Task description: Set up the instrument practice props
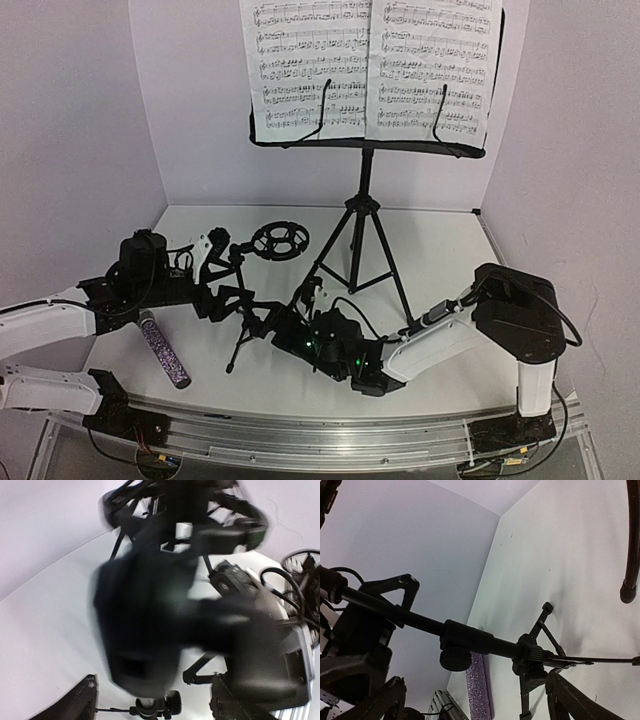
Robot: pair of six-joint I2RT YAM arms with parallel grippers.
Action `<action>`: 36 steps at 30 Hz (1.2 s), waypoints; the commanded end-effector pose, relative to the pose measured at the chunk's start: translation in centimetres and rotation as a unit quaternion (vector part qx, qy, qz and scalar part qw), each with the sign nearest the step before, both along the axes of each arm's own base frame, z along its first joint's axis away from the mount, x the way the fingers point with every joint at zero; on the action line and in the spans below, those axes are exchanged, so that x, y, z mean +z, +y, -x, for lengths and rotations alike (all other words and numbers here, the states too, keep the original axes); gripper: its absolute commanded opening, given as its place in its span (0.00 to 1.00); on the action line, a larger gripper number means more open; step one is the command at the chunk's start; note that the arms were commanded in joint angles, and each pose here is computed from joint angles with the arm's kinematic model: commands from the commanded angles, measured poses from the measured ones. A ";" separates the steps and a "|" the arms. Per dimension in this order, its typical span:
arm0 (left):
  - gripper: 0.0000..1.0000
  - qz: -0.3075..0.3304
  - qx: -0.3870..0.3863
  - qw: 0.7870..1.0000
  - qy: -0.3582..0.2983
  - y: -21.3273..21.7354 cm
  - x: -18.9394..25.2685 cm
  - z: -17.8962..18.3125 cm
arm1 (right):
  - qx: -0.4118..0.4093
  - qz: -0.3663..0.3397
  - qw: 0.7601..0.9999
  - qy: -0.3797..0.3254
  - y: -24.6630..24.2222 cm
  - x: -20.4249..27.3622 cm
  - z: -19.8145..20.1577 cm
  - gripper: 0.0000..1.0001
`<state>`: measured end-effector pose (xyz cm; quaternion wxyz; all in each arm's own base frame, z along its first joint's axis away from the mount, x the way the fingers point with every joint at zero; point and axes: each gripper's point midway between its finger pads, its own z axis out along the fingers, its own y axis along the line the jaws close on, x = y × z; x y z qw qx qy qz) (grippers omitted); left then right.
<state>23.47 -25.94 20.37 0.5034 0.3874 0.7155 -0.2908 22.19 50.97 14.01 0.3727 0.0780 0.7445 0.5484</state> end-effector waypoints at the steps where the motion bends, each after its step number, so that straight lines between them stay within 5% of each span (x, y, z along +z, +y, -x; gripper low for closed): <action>1: 0.87 -0.012 -0.033 0.999 -0.017 0.8 3.7 1.8 | 0.023 0.018 0.999 -0.018 -0.8 2.6 0.8 0.95; 7: 0.90 -0.080 -0.054 0.995 0.011 4.3 5.8 5.9 | 0.075 0.220 0.973 0.003 -2.6 0.8 2.7 0.96; 10: 0.92 -0.083 -0.047 0.994 -0.059 6.1 9.6 6.9 | 0.094 0.286 0.954 0.014 -4.1 -0.3 3.6 0.96; 14: 0.92 -0.111 0.043 0.991 -0.060 9.2 10.7 4.7 | 0.115 0.327 0.938 0.025 -5.5 -1.1 4.6 0.96; 18: 0.94 -0.045 0.177 0.983 0.006 12.2 12.9 1.2 | 0.109 0.354 0.929 0.030 -7.0 -1.4 4.9 0.95; 22: 0.88 0.042 0.358 0.919 0.163 17.7 11.0 -2.6 | 0.108 0.366 0.924 0.016 -7.9 -0.7 5.0 0.95; 27: 0.87 0.116 0.520 0.769 0.353 24.0 3.1 -2.8 | 0.103 0.371 0.923 -0.005 -8.6 0.4 4.7 0.95; 30: 0.93 0.082 0.585 0.685 0.426 26.8 -3.8 -1.4 | 0.100 0.379 0.920 -0.013 -9.1 0.8 4.6 0.95; 36: 0.98 0.040 0.578 0.640 0.504 26.3 -10.3 -0.6 | 0.126 0.409 0.902 -0.046 -8.2 1.2 4.6 0.96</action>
